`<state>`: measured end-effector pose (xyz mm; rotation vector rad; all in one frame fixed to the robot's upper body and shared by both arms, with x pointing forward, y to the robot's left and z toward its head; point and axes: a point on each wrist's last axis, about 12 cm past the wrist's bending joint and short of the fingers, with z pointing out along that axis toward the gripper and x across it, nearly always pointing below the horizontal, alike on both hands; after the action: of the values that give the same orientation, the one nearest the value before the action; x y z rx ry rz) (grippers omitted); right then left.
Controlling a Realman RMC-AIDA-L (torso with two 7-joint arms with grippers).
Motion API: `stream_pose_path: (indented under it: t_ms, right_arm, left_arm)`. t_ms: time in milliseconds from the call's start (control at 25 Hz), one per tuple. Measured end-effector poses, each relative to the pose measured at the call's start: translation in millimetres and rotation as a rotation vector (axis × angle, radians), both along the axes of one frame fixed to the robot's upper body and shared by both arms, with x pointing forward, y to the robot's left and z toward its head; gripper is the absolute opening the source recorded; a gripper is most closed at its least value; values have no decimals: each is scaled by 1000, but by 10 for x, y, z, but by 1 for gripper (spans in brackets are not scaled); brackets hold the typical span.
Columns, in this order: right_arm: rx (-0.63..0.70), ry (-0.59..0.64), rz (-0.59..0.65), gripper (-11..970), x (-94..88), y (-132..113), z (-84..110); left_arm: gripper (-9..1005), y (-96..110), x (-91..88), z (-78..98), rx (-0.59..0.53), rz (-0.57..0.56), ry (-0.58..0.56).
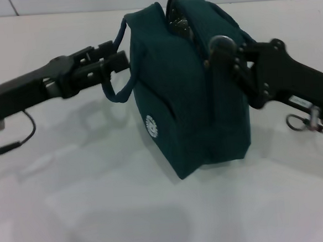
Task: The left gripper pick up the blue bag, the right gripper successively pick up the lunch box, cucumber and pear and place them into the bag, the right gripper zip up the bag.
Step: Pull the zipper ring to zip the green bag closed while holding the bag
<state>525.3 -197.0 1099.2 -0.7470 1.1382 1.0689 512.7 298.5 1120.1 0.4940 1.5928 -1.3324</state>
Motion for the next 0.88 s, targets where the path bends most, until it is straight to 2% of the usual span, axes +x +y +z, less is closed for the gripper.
stream_pose_path:
  t_ms: [40, 200, 360, 480, 720, 880]
  right_arm:
    - [-24, 21, 10, 9, 108, 101, 30]
    - [-67, 17, 46, 9, 244, 287, 105]
    - [-91, -12, 92, 9, 348, 470, 219]
    - [-97, -30, 107, 9, 387, 542, 276]
    - [-104, -37, 100, 9, 422, 567, 298]
    - [-108, -35, 93, 9, 431, 567, 294]
  left_arm:
    - [893, 25, -46, -27, -1, 10, -12]
    - [892, 89, -274, -224, 10, 74, -70]
    - [891, 134, -450, -392, 15, 136, -105]
    - [890, 118, -511, -519, 35, 176, -115]
    - [889, -4, -442, -669, 80, 220, -138]
    - [888, -102, -319, -674, 87, 215, -144]
